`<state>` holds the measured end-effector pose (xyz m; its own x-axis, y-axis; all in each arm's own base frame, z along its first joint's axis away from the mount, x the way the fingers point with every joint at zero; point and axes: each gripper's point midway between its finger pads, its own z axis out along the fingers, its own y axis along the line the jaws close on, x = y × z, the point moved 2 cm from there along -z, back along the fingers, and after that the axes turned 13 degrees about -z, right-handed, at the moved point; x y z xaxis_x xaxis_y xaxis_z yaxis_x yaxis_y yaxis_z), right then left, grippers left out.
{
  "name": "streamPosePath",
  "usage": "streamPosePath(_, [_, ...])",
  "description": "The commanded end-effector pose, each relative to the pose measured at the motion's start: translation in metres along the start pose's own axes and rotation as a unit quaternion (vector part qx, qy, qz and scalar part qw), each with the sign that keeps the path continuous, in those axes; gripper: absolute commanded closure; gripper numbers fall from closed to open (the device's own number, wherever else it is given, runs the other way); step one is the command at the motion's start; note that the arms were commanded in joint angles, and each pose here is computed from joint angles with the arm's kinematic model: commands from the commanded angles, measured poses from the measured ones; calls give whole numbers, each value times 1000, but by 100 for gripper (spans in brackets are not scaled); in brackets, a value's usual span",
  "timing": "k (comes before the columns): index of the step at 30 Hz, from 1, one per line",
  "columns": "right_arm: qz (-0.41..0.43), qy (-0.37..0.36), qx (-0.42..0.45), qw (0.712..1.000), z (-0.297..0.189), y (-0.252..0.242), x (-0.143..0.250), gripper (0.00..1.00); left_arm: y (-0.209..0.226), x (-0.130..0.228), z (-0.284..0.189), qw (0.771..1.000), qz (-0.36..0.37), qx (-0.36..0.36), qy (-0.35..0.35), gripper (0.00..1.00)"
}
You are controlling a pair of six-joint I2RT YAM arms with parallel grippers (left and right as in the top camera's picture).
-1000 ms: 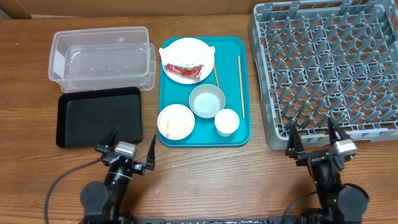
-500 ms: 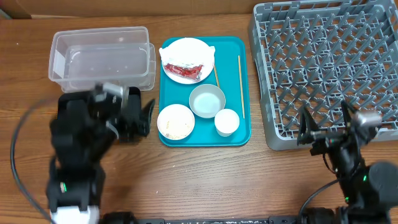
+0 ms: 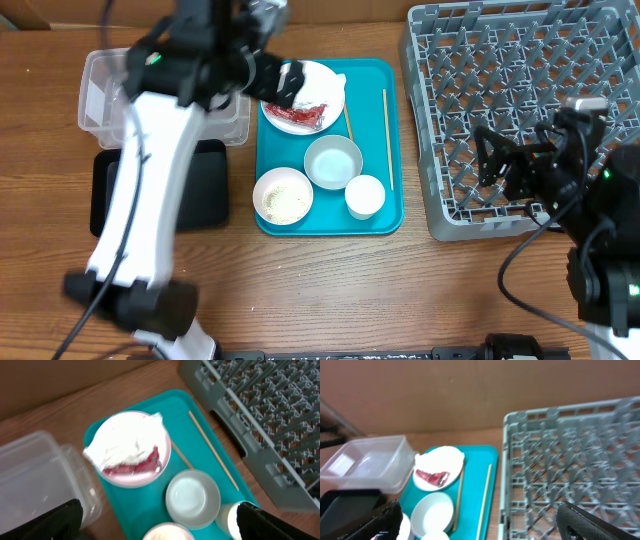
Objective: Sort waste into correct bins and load items into the dishwasher
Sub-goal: 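Reach the left gripper to the white plate and grasp the tissue and wrapper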
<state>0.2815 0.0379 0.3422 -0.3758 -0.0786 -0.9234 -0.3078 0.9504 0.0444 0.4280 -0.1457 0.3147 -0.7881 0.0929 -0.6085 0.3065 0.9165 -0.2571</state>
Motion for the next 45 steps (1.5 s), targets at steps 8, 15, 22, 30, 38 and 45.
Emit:
streamPosePath(8, [34, 68, -73, 994, 24, 13, 22, 0, 15, -6, 129, 993, -114, -23, 23, 0])
streamPosePath(15, [42, 83, -74, 993, 31, 11, 29, 0, 63, 29, 198, 950, -280, -134, 46, 0])
streamPosePath(22, [41, 83, -74, 993, 31, 11, 29, 0, 83, 72, 248, 931, -309, -169, 96, 0])
streamPosePath(30, [41, 83, -74, 993, 31, 11, 29, 0, 95, 99, 284, 925, -313, -182, 118, 2])
streamPosePath(38, [41, 83, -74, 993, 31, 11, 29, 0, 95, 99, 286, 926, -310, -181, 117, 96])
streamPosePath(45, [41, 83, -74, 993, 31, 11, 29, 0, 83, 68, 249, 932, -296, -176, 116, 96])
